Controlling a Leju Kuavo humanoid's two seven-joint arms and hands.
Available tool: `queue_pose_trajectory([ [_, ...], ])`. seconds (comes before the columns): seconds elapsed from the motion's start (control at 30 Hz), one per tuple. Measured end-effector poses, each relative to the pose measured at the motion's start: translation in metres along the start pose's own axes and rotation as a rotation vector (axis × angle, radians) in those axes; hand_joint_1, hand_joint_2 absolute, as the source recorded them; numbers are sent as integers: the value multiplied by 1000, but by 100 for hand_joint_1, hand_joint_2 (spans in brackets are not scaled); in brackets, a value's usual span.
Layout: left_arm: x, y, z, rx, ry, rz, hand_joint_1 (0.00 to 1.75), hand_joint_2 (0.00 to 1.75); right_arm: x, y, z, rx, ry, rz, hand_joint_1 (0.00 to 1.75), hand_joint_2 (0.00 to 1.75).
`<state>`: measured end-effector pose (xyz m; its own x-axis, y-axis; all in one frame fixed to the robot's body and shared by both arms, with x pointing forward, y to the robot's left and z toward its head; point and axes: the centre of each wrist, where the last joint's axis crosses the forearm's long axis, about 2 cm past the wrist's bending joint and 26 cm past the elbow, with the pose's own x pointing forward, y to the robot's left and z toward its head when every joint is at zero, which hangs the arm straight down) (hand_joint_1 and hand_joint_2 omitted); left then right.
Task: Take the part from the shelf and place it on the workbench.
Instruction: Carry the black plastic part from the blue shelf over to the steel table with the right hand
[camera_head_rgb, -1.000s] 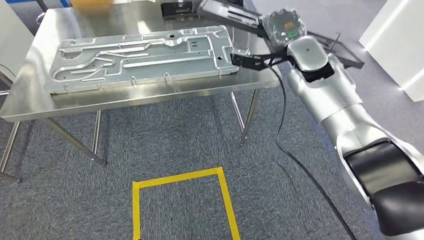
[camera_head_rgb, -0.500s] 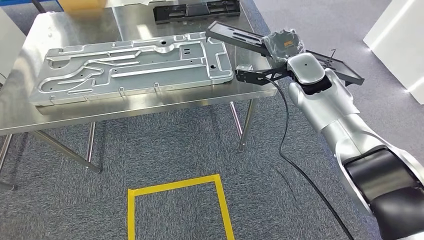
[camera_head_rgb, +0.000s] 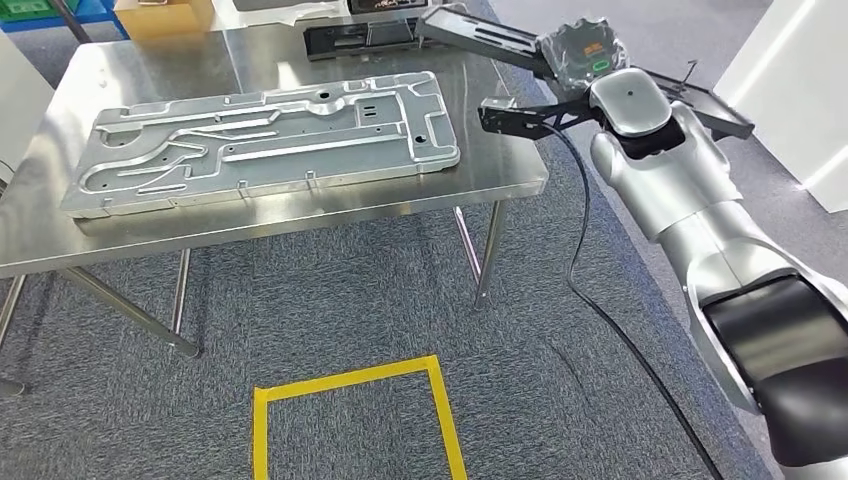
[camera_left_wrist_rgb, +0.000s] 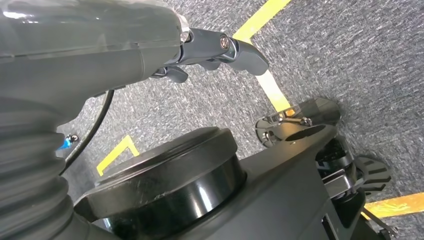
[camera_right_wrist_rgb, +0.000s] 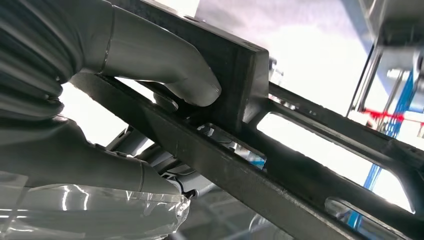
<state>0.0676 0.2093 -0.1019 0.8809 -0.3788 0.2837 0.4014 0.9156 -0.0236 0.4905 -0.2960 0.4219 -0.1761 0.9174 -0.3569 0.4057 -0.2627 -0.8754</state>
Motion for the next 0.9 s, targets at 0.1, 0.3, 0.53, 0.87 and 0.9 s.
queue_pose_trajectory([
  [0.1, 0, 2, 0, 1, 0, -1, 0, 175, -6, -18, -4, -38, 16, 12, 175, 175],
  [0.3, 1, 5, 0, -1, 9, -10, 0, 175, -23, -31, 2, -77, 52, 25, 175, 175],
  [0.53, 10, 6, -1, -3, -3, -24, 0, 175, -46, -43, 7, -75, 85, 54, 175, 175],
  [0.87, 17, 8, -2, -11, -10, -38, 0, 175, -55, -64, -5, 5, 53, 143, 175, 175],
  [0.9, 18, 9, -2, -11, -10, -41, 0, 175, -54, -68, -9, 14, 46, 149, 175, 175],
])
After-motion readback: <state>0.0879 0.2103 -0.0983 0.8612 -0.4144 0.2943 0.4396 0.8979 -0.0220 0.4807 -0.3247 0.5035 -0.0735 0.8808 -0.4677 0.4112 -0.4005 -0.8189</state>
